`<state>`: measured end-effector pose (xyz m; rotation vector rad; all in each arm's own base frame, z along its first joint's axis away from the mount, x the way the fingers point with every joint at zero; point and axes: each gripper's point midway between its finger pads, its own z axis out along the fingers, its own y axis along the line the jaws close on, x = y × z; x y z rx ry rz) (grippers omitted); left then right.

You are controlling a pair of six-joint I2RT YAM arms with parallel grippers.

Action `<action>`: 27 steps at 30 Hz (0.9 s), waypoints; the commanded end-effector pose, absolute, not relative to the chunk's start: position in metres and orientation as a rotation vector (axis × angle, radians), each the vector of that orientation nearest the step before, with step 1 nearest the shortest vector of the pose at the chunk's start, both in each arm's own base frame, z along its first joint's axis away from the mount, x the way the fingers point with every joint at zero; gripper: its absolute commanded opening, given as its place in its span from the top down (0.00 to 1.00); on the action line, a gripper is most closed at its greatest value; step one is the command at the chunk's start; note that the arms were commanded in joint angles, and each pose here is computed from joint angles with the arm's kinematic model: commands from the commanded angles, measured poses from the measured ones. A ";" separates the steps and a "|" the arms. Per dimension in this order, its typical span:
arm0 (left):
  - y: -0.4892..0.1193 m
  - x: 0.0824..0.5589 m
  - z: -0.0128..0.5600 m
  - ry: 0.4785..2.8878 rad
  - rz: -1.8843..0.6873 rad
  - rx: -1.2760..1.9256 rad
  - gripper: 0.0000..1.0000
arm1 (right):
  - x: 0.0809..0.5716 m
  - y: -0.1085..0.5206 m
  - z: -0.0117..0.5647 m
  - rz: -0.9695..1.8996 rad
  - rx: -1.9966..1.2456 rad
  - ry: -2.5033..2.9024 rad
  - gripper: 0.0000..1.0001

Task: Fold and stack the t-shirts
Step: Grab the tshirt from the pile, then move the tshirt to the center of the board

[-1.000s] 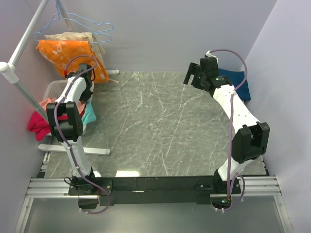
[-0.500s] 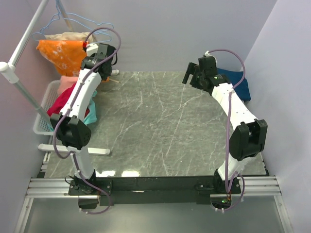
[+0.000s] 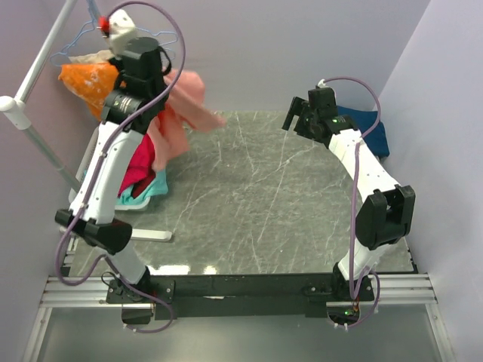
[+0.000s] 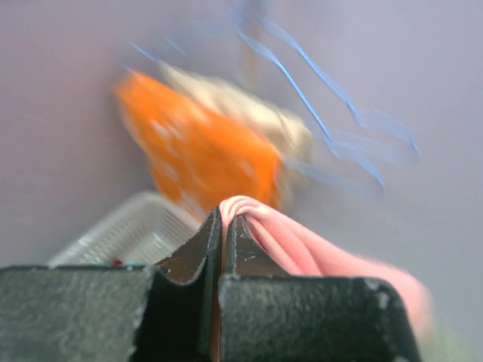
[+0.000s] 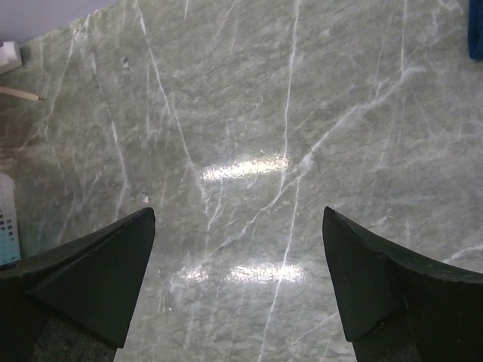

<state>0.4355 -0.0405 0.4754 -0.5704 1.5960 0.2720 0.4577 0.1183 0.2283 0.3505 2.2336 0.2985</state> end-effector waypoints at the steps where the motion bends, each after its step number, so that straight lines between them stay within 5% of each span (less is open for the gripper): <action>1: 0.035 0.364 0.550 1.200 0.520 -0.906 0.99 | 0.459 0.121 0.249 0.350 0.347 2.173 0.03; 8: 0.047 0.334 0.593 1.060 0.442 -0.979 0.99 | 0.457 0.123 0.247 0.363 0.338 2.183 0.03; 27: -0.150 0.332 0.630 1.244 0.060 -0.348 0.99 | 0.454 0.105 0.245 0.281 0.427 2.170 0.03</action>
